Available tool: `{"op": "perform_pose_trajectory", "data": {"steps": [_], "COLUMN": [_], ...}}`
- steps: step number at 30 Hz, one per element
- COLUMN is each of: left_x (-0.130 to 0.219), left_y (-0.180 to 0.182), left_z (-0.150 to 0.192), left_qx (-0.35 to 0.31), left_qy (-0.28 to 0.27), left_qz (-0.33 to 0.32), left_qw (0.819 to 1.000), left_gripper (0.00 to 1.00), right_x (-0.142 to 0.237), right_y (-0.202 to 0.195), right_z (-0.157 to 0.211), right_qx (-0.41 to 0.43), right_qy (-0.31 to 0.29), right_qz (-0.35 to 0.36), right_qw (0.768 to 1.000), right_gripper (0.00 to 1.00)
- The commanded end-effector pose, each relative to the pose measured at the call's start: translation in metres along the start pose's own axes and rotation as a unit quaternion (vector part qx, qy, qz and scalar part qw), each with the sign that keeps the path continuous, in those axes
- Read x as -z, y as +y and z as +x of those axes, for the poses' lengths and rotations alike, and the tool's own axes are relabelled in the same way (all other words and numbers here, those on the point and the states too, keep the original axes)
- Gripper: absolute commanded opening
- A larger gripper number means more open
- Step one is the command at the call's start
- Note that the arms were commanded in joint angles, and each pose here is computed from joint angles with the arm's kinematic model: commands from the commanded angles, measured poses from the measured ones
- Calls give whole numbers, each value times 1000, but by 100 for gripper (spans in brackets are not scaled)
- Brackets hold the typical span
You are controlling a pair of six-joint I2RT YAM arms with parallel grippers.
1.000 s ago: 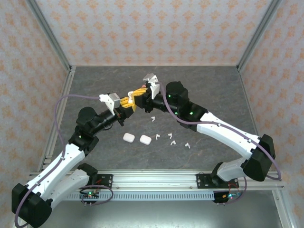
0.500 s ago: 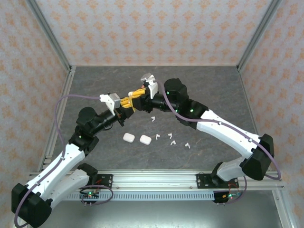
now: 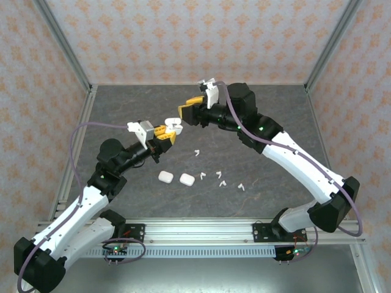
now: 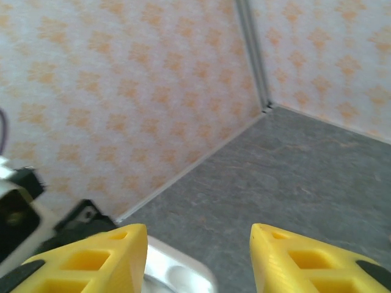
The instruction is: Insert the wireless bluetooth earbuds into the charging case
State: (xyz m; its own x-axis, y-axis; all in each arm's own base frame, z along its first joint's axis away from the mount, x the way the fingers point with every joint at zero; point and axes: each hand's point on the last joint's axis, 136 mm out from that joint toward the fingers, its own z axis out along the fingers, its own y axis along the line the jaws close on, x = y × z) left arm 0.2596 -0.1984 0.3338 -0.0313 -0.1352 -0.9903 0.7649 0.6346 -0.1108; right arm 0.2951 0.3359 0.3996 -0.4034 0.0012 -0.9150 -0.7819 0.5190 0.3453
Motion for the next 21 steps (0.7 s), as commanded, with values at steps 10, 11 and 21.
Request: {"op": "perform_pose_trajectory", "data": {"steps": [10,11,21], "left_x": [4,5,8], "left_y": [-7,-7,-8], "left_z": [-18,-17,-17], "left_qx": [-14,-14,-17], "left_qy": [-28,-28,-26], "left_qz": [7,7,5], "left_qw": [999,1000,1000], "left_gripper": [0,0,0], "right_x": [-10,-14,-52], "right_y": [-123,-133,-186], "right_z": [76,91,213], "right_qx": [-173,-178,-206], "right_qy": [91,111,236], "right_qz": [175,190,253], "right_qw": [965,959,915], "right_gripper": [48,48,63]}}
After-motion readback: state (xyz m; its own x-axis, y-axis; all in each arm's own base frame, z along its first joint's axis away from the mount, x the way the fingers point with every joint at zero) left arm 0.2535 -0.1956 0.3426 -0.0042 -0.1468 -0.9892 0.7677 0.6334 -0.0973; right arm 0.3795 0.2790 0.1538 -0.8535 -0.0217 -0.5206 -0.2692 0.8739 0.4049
